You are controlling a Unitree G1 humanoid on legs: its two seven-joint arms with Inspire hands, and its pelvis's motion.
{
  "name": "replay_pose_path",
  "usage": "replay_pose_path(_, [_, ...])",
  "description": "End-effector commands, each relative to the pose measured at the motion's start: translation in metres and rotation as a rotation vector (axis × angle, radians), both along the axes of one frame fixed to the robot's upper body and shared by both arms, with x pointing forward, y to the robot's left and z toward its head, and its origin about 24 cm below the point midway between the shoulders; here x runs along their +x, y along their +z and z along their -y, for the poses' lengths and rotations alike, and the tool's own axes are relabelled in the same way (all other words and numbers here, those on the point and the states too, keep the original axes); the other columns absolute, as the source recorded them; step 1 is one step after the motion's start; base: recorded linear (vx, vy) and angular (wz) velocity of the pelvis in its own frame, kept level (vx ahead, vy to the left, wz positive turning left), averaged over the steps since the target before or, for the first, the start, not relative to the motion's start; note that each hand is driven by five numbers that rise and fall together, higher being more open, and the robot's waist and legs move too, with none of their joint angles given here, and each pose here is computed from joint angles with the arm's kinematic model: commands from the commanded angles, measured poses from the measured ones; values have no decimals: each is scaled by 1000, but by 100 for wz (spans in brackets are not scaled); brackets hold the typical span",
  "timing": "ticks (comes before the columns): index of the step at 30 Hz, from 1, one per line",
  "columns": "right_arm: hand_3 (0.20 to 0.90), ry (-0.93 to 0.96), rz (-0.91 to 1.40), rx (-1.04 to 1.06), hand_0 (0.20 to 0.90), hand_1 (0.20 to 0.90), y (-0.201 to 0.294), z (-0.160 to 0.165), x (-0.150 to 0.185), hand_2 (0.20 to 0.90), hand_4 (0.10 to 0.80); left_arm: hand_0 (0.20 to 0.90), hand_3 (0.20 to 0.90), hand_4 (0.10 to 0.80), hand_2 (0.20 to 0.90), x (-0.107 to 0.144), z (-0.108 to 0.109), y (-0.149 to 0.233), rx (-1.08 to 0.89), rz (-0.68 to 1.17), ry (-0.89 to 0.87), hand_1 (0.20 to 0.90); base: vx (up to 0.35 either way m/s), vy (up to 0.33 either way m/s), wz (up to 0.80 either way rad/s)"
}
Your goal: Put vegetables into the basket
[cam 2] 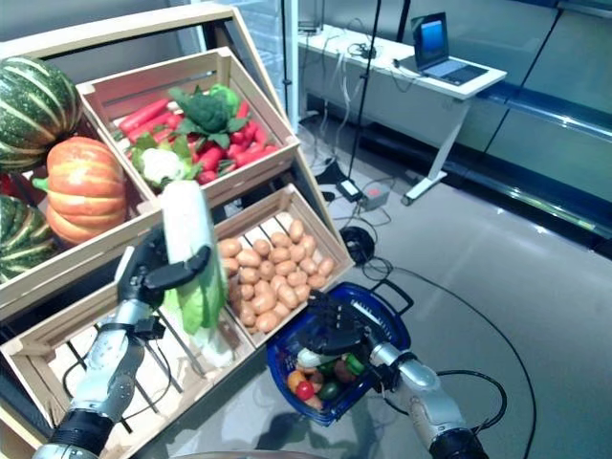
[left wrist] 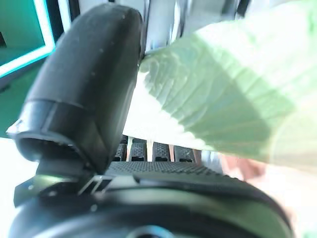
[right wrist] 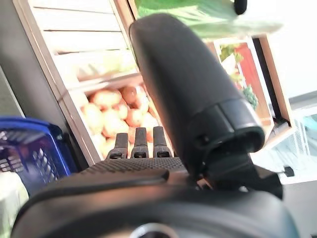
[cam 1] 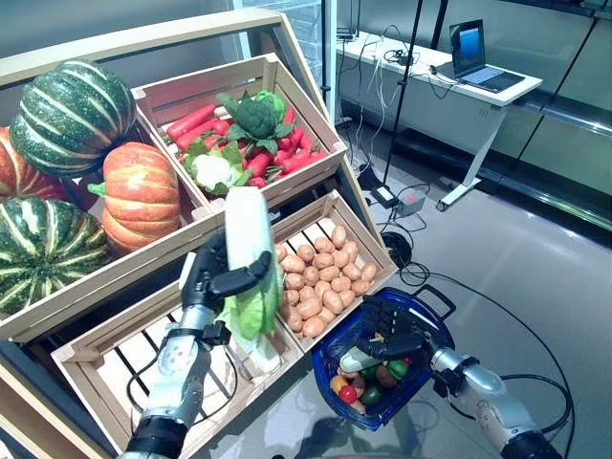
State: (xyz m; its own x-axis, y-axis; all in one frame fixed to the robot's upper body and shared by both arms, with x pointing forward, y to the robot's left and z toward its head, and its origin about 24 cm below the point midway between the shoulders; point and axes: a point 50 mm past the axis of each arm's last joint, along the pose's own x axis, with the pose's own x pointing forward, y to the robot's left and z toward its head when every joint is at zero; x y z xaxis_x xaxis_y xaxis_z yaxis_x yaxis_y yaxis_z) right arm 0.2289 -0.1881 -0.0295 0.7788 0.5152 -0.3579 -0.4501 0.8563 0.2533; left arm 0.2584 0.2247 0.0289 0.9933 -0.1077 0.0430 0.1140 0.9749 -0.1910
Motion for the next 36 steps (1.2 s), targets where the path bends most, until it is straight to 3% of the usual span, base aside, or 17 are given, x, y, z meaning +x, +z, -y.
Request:
replay_pose_path(1, [900,99,269,123,900,900,68,-13,48,900,800,300,300,400,300,47,8,83,-32,326,-168,300,10,-50,-4])
replay_pose_path(17, [900,100,232,256,900,900,99,-34,89,900,800,300,300,400,300,64,40,74,-34,230,-428,300,2,-5,-1])
replay_pose_path(36, [900,241,-165,422,900,900,49,-61,73,900,800,300,300,400,300,67,72,95,-69,321,-577,300,0,0,0])
